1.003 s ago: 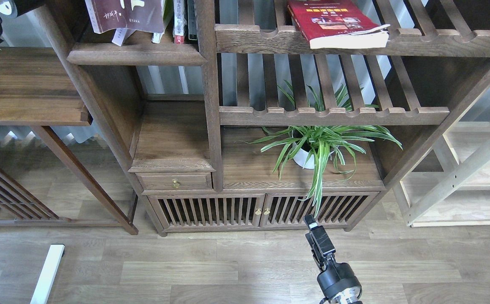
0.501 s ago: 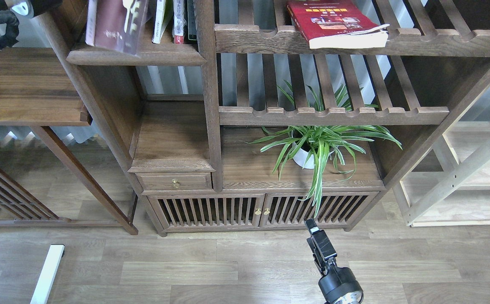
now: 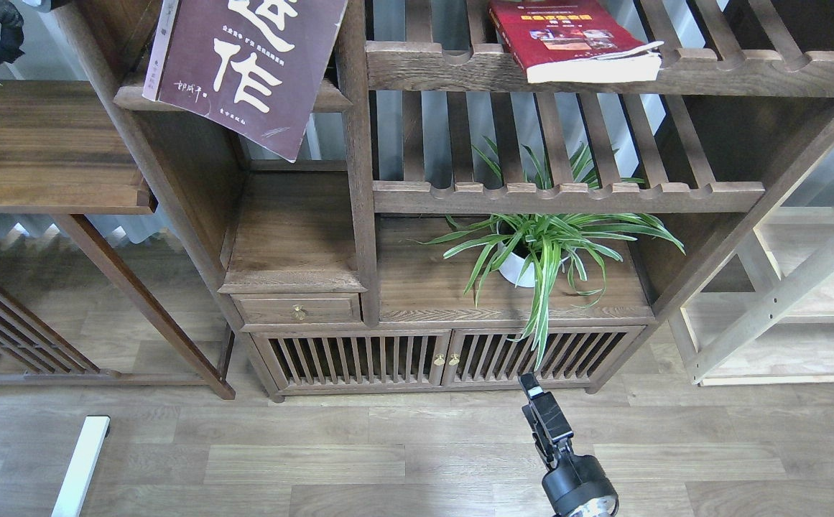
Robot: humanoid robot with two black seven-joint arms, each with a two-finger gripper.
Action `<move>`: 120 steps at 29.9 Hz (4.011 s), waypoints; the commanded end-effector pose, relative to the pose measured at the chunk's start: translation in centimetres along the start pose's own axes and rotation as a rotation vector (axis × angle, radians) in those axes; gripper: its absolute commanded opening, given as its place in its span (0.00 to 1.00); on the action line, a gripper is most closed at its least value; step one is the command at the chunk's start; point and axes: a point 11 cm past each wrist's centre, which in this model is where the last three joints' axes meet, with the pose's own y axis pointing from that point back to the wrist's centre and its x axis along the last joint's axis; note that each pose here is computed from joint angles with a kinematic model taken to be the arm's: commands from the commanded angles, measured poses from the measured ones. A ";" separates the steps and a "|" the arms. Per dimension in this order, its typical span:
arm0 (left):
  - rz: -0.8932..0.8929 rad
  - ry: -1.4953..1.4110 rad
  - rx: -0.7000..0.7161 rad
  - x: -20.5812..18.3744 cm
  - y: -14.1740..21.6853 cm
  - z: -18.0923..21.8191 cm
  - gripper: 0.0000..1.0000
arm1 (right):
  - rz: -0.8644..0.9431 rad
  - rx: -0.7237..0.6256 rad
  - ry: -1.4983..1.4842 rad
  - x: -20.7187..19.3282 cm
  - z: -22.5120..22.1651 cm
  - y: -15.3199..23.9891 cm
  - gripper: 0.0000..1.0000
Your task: Organize books on shelf
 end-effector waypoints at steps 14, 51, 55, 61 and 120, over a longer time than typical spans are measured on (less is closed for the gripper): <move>-0.018 -0.074 -0.106 0.5 4.9 4.7 0.42 | -0.019 0.000 0.000 -0.6 0.0 -0.7 0.97; 0.064 0.398 0.098 3.9 19.3 -17.5 0.56 | -0.241 -0.020 0.029 -8.0 -1.2 -8.4 0.99; 0.066 0.486 0.145 2.5 19.9 -21.4 0.56 | -0.256 -0.001 0.029 -9.3 -2.0 -9.8 0.99; 0.053 0.609 0.202 -0.3 20.2 -26.5 0.64 | -0.283 0.004 0.049 -11.4 -2.7 -11.7 0.99; 0.172 0.897 0.386 -3.9 21.1 -39.6 0.79 | -0.545 0.110 0.156 -25.2 -11.7 -13.5 0.98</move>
